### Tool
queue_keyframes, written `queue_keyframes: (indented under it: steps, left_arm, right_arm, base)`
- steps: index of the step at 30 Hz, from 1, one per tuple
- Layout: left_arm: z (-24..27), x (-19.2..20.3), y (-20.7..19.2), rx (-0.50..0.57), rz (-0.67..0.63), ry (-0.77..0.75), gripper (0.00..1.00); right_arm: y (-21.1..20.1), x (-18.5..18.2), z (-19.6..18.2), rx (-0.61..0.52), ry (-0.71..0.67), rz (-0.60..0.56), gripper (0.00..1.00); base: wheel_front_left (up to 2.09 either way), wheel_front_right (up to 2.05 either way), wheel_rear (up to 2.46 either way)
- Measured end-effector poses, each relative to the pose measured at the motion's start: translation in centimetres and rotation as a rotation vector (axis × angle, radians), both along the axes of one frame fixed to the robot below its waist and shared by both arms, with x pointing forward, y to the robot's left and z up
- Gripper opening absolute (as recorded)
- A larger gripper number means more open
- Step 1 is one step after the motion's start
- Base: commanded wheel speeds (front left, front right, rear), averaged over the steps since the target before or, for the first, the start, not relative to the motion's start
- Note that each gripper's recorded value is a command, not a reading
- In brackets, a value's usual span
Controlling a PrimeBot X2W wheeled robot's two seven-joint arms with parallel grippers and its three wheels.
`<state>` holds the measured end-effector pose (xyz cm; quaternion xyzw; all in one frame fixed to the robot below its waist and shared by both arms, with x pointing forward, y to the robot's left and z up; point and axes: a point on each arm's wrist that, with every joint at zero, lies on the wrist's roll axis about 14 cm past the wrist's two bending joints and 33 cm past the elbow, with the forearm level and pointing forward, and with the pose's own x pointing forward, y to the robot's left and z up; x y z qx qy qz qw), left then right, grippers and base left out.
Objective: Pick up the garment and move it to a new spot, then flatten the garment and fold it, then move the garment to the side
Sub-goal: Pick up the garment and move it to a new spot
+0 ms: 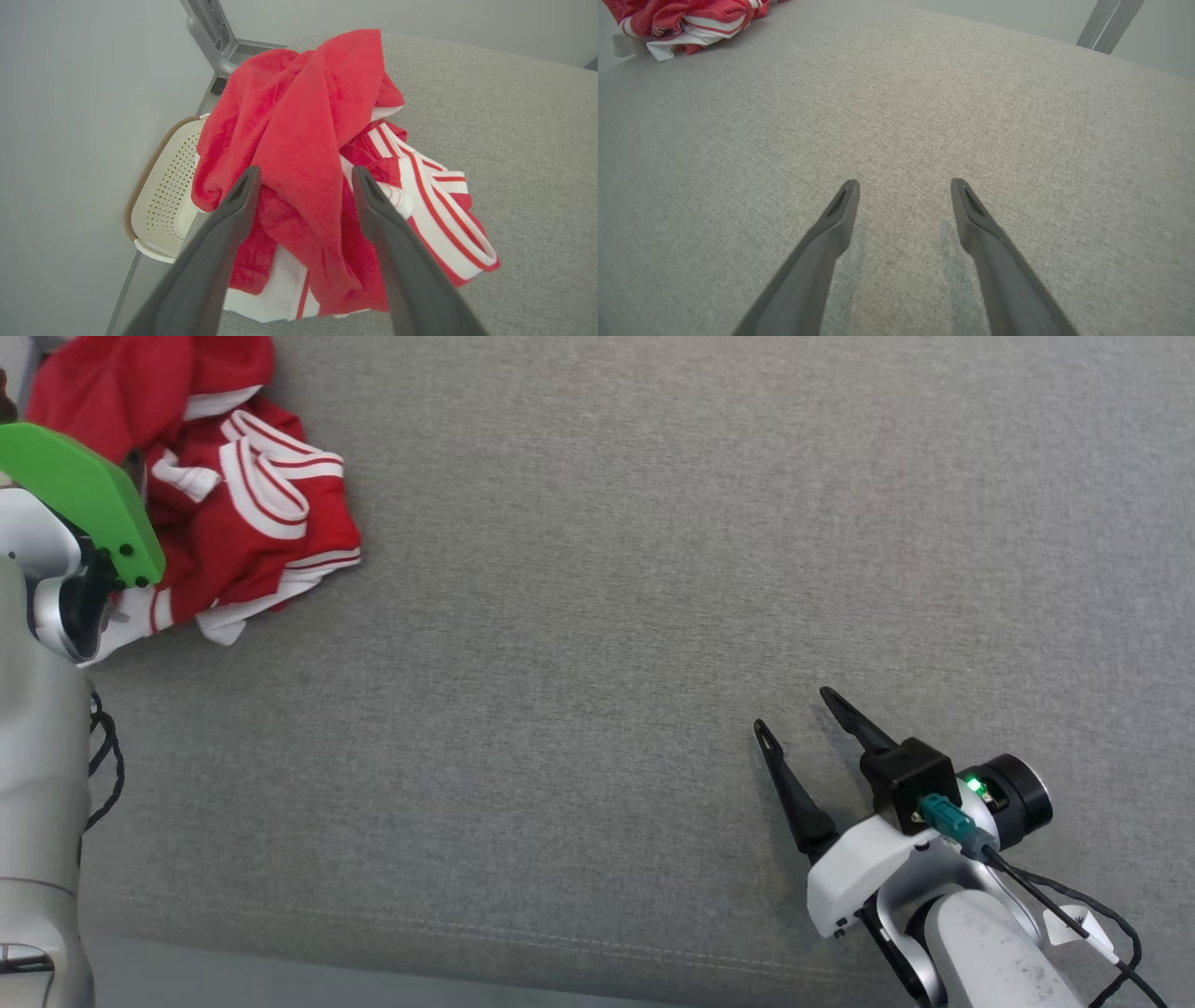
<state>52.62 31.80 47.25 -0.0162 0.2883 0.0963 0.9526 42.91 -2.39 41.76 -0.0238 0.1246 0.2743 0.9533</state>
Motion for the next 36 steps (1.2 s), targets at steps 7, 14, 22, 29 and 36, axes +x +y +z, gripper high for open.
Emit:
queue_keyframes:
  steps: [7,14,22,29,36]
  left_arm:
    - [-4.5,1.0,-0.9,0.062,-0.02,0.136,0.72]
    - [-4.4,1.9,-1.3,0.095,-0.021,0.094,0.0]
    - [1.9,2.7,-2.0,0.161,-0.083,-0.114,0.0]
    - [10.2,3.5,-6.2,0.223,-0.23,-0.308,0.0]
    - [16.1,3.2,-15.7,0.164,-0.44,-0.452,0.0]
  right_arm:
    - [-2.3,-0.7,-1.8,-0.02,0.052,-0.056,1.0]
    - [-2.9,-1.1,-2.4,-0.026,0.07,-0.075,1.0]
    - [-2.1,-2.2,-0.6,0.01,0.028,-0.066,1.0]
    - [-3.0,-3.6,1.4,0.041,-0.014,-0.108,1.0]
    - [-5.2,-5.4,3.1,0.058,-0.055,-0.177,1.0]
  base:
    - [0.0,0.0,0.0]
    - [0.0,0.0,0.0]
    - [0.0,0.0,0.0]
    - [0.0,0.0,0.0]
    - [0.0,0.0,0.0]
